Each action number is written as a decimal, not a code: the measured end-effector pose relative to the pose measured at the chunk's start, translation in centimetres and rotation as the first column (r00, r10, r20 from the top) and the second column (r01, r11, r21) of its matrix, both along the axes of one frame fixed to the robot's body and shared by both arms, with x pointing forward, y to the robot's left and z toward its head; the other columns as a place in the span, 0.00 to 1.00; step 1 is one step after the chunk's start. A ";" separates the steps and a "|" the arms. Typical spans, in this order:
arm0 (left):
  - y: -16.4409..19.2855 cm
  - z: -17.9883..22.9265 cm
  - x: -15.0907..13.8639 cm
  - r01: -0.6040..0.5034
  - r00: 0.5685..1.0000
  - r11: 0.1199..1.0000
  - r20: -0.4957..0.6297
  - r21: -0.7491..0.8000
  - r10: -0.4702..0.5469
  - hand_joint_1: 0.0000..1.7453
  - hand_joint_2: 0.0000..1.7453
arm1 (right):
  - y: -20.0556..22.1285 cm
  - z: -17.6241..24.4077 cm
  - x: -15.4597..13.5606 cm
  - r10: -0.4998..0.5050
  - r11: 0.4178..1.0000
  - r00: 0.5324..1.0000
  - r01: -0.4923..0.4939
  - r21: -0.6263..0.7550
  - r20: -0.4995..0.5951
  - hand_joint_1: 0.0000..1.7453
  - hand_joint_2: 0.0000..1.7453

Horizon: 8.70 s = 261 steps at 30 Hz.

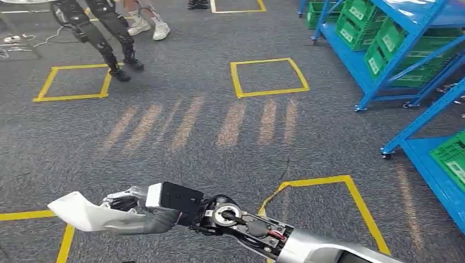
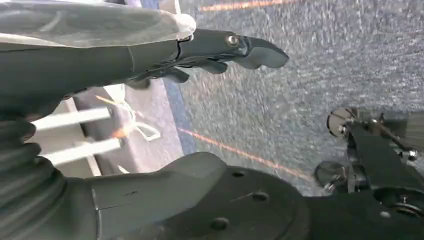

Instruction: Take the parts from the cabinet and place them on the table.

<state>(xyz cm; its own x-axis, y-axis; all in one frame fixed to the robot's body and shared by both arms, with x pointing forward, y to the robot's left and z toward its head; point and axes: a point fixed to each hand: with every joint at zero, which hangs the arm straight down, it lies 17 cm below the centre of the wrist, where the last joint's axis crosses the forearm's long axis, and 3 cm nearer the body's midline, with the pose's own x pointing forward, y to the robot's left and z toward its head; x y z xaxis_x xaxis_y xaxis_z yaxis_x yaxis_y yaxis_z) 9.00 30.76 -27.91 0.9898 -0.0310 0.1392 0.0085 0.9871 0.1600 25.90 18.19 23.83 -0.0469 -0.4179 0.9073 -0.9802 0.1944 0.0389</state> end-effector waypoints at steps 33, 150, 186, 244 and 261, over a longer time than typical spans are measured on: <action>-1.5 0.0 -0.1 -0.033 0.999 0.999 -0.010 -0.027 0.033 0.00 1.00 | 0.6 -0.2 -1.3 0.057 0.998 0.998 -0.057 -0.020 0.017 1.00 1.00; -1.3 -0.1 -0.8 -0.092 0.995 0.996 -0.031 -0.014 0.092 0.00 1.00 | 0.2 -0.6 -1.4 0.042 0.999 0.999 -0.042 -0.022 0.002 1.00 1.00; -1.5 0.0 -0.2 -0.101 0.995 0.995 -0.016 -0.014 0.100 0.00 1.00 | 0.0 -0.6 -1.6 0.055 0.998 0.998 -0.055 -0.021 0.009 1.00 1.00; -1.5 -0.1 -0.4 -0.099 0.995 0.995 -0.012 -0.014 0.099 0.00 1.00 | 0.8 -0.6 -2.3 0.064 0.998 0.997 -0.063 -0.028 0.043 1.00 1.00; -1.4 0.0 0.0 -0.099 0.995 0.995 -0.006 -0.012 0.099 0.00 1.00 | 0.8 -0.3 -2.4 0.066 0.998 0.996 -0.065 -0.023 0.051 1.00 1.00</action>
